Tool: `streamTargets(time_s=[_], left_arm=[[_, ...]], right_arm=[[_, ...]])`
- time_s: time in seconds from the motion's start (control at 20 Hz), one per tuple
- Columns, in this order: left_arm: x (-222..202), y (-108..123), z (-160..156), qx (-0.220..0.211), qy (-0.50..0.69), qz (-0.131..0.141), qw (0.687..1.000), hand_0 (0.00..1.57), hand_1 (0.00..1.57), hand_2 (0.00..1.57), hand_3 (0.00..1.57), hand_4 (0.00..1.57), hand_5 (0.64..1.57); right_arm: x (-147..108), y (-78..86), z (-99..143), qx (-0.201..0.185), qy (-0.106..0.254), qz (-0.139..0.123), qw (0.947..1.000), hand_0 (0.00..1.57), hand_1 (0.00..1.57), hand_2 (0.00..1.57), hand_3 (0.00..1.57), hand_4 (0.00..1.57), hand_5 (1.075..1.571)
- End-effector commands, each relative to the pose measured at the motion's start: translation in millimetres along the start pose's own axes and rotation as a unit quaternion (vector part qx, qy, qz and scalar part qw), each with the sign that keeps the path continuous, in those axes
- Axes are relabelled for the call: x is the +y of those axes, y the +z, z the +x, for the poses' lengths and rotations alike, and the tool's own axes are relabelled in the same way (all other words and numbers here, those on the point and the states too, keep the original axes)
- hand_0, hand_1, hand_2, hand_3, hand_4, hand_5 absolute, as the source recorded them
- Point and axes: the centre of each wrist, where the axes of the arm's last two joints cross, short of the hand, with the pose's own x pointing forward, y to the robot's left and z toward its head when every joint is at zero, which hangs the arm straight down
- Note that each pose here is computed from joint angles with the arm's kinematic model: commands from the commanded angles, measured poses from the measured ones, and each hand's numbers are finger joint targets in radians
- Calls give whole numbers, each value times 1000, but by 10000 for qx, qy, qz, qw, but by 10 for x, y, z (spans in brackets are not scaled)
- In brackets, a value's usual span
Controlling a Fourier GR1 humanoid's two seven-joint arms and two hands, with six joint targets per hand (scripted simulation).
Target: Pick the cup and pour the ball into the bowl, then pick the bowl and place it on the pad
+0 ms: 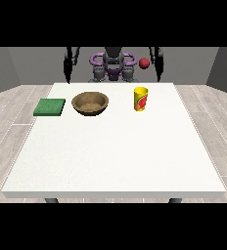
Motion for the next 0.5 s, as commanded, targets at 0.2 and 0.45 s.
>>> streamTargets(time_s=[0.2, 0.45], left_arm=[[120, 11, 252, -80, -77, 72, 9999, 0, 0, 0, 0, 664, 1566], [-118, 122, 416, 954, 1352, 130, 9861, 0, 0, 0, 0, 634, 1564]], right_arm=[[-131, 9, 278, -130, 201, -33, 9997, 0, 0, 0, 0, 875, 1533], [-86, 175, 467, 853, -713, -206, 9936, 0, 0, 0, 0, 860, 1530]])
